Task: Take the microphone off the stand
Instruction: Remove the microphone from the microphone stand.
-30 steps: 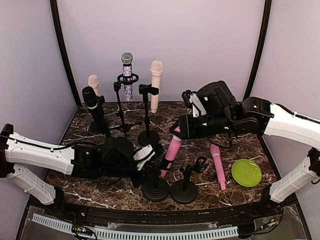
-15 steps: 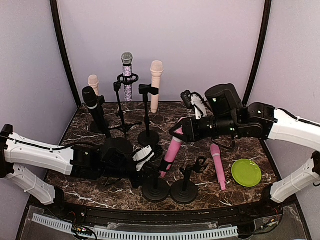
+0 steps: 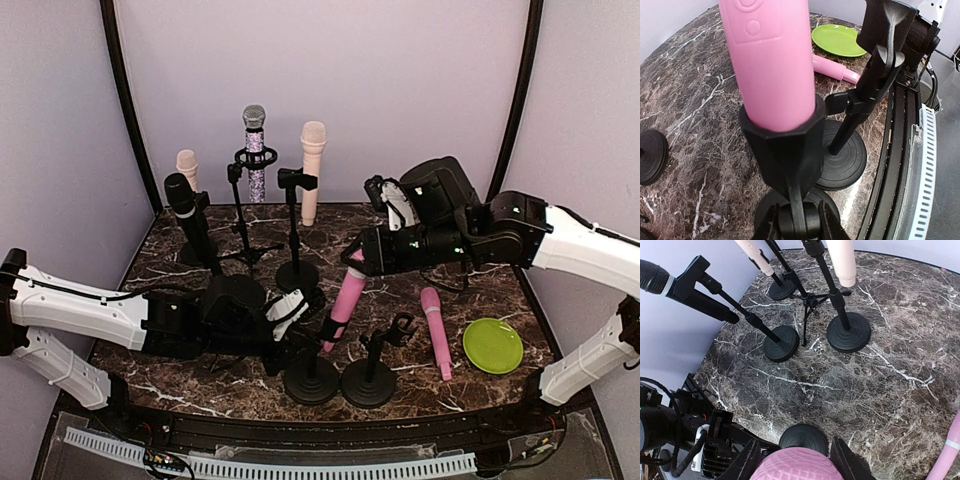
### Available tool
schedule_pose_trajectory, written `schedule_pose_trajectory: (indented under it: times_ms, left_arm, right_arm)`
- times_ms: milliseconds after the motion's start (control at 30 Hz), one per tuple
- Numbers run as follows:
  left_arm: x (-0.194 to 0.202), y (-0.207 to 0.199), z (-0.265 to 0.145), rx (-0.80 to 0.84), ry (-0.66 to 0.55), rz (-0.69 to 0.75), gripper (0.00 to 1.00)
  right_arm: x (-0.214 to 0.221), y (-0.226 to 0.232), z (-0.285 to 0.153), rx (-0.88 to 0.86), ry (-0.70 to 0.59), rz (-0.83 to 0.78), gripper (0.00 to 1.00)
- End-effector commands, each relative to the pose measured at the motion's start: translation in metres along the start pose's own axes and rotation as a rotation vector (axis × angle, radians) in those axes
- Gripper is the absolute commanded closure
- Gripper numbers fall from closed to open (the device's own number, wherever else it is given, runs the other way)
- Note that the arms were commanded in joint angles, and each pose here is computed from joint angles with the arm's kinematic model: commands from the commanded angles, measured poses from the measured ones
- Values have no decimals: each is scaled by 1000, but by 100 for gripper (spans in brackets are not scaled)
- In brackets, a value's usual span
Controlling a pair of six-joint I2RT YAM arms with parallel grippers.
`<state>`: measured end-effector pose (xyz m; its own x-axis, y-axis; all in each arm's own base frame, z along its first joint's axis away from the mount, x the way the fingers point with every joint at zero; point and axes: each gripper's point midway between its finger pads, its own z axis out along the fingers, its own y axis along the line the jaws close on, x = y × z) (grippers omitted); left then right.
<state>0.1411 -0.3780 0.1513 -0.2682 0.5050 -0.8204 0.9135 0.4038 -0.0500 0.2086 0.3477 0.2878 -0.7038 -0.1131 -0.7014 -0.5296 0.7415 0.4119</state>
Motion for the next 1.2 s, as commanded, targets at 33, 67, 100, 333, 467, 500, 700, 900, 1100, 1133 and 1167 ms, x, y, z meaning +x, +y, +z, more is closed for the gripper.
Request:
schedule_pose_trajectory:
  times_ms: [33, 67, 100, 333, 467, 500, 700, 900, 1100, 1133, 1167]
  left_arm:
    - [42, -8, 3, 42, 128, 19, 100]
    - [43, -9, 3, 46, 130, 18, 100]
    - [44, -9, 3, 48, 131, 18, 100]
    - [48, -9, 3, 51, 134, 11, 100]
    - [52, -9, 4, 52, 142, 7, 100]
    - [55, -9, 4, 52, 148, 6, 100]
    - [59, -10, 5, 56, 160, 7, 100]
    - [63, -9, 4, 54, 165, 4, 100]
    - [61, -8, 3, 50, 159, -4, 100]
    - [60, -8, 3, 47, 155, -5, 100]
    - [59, -8, 2, 45, 153, -5, 100]
  right_arm:
    - [-67, -2, -32, 49, -242, 111, 75]
    - [-67, -2, -33, 51, -243, 112, 75]
    - [-68, -2, -34, 50, -246, 113, 75]
    - [-74, 15, -43, -50, -272, 75, 74]
    - [-79, 20, -50, -80, -292, 60, 74]
    - [-80, 21, -52, -84, -297, 60, 74]
    - [-85, 25, -61, -103, -317, 57, 74]
    - [-86, 21, -69, -94, -333, 65, 74]
    - [-89, 14, -83, -60, -356, 63, 74]
    - [-89, 11, -85, -46, -361, 65, 74]
    - [-89, 8, -88, -35, -365, 66, 74]
